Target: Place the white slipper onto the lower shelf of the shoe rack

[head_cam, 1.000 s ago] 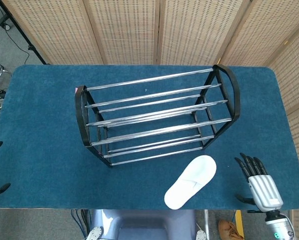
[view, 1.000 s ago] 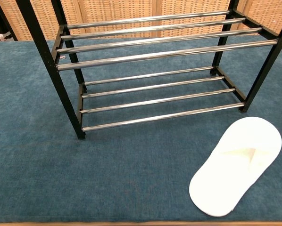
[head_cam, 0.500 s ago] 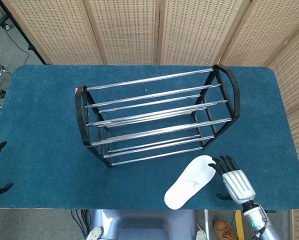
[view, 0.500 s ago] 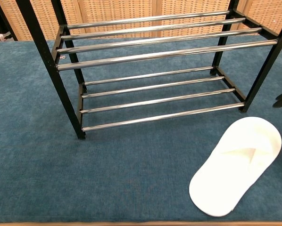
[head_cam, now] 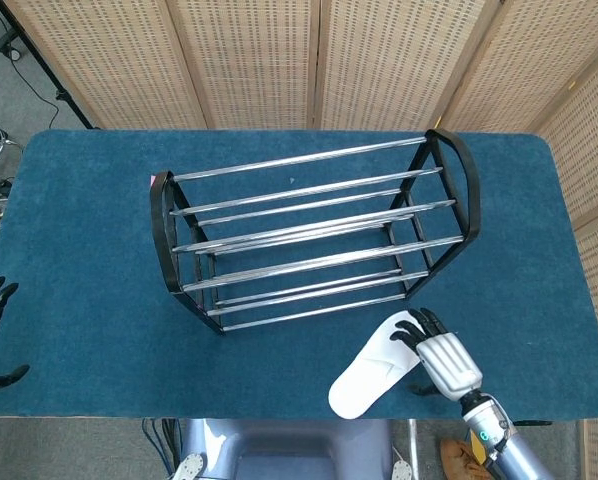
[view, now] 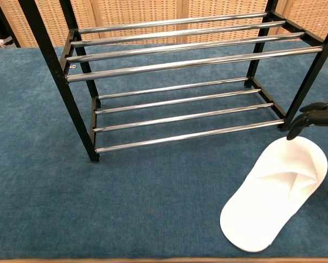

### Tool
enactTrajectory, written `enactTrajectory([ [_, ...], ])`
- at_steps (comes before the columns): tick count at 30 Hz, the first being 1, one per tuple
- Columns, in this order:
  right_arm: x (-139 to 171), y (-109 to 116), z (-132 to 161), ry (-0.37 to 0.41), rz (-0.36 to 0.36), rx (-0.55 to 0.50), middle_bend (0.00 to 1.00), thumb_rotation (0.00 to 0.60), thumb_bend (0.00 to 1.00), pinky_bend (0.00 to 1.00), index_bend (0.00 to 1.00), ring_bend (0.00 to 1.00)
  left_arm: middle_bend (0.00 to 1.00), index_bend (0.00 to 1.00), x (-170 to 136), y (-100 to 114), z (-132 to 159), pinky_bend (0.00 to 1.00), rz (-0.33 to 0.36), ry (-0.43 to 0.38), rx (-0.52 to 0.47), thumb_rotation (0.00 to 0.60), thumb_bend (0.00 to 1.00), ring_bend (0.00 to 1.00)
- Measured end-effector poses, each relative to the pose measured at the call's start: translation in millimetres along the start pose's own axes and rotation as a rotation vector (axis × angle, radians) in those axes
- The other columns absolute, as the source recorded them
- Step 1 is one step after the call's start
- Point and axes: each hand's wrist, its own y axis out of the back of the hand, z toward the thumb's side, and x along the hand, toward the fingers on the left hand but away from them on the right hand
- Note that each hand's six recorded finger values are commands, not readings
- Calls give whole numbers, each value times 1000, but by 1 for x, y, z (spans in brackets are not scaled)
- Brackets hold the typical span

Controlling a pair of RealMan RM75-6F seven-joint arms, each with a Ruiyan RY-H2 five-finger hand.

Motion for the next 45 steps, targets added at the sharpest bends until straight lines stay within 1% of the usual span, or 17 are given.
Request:
enactTrajectory([
  [6,-9,-1,9,21,14,14,206,600,0,0,272,60,0,0,1,-1,0,0,-4,4,-1,600,82,0],
  [14,-27,-4,13,18,30,32,206,600,0,2,274,70,0,0,1,0,-1,0,-4,8,-5,600,82,0],
  [20,-37,-6,22,26,31,34,211,600,0,63,281,86,0,0,2,-2,-1,0,-9,8,-4,600,82,0],
  [31,-50,-12,27,0,27,33,229,600,0,109,302,110,0,0,2,-3,-1,0,-14,11,-5,600,82,0],
  [37,-54,-14,24,-19,26,50,242,600,0,172,317,126,0,0,2,-3,-1,0,-14,12,-5,600,83,0],
  [41,-54,-15,20,-31,23,77,255,600,32,216,332,160,0,0,2,-3,-1,0,-12,12,-6,600,82,0],
  [45,-51,-14,17,-39,10,117,278,600,65,316,355,232,0,0,2,-3,0,0,-15,9,-5,600,82,0],
])
